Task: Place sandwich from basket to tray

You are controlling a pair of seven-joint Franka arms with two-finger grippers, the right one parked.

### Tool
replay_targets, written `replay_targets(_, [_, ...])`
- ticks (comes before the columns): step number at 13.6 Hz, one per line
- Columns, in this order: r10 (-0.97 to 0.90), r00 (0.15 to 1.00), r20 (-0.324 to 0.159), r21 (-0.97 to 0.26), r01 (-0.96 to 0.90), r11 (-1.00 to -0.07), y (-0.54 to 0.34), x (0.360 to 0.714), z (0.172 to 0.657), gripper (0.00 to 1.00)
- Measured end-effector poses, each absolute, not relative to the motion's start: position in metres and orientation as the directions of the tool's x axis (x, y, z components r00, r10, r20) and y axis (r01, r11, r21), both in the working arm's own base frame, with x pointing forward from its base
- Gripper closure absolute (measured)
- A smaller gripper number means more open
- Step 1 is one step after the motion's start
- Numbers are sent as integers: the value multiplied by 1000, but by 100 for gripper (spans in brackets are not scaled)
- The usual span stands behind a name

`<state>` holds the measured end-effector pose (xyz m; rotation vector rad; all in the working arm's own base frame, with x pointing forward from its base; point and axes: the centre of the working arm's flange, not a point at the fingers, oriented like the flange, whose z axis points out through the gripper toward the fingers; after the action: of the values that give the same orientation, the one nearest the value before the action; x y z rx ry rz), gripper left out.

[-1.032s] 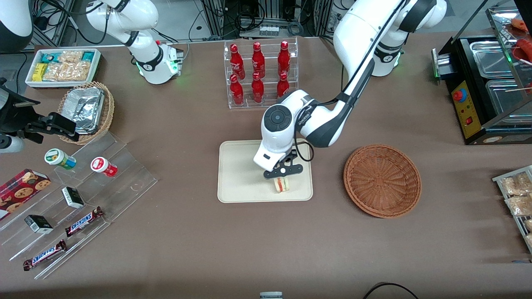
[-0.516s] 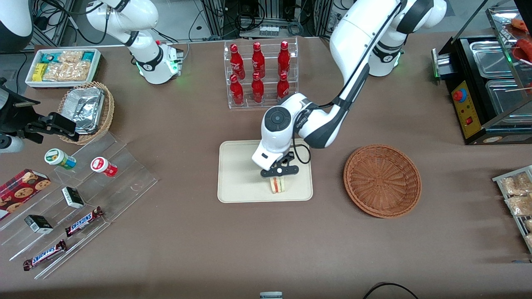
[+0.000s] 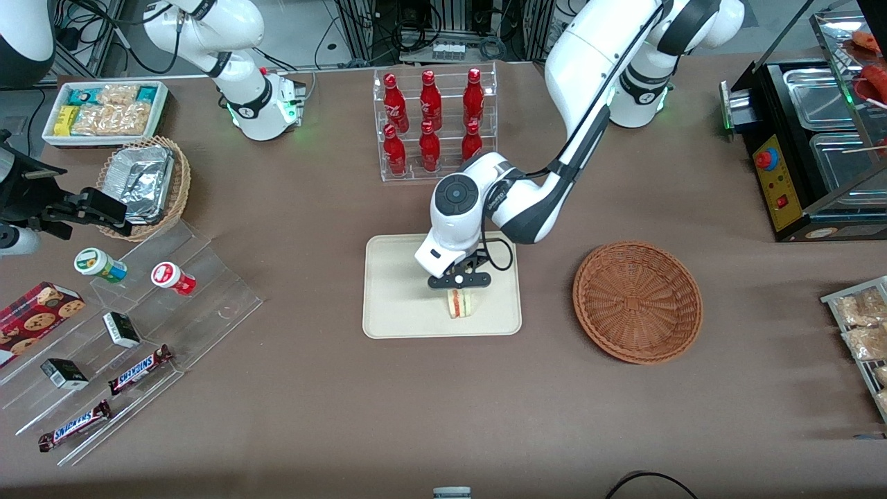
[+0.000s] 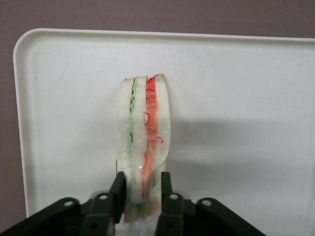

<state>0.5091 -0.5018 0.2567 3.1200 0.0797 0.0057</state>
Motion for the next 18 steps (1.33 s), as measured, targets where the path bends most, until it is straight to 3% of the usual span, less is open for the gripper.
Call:
replay_targets(3, [69, 997, -27, 2, 70, -998, -497, 512, 279, 32])
replay_targets(6, [121, 992, -36, -7, 121, -993, -468, 523, 377, 1])
replay_targets(10, [205, 978, -28, -33, 204, -978, -385, 531, 496, 0])
replay_targets(18, [69, 993, -94, -59, 64, -996, -167, 565, 580, 0])
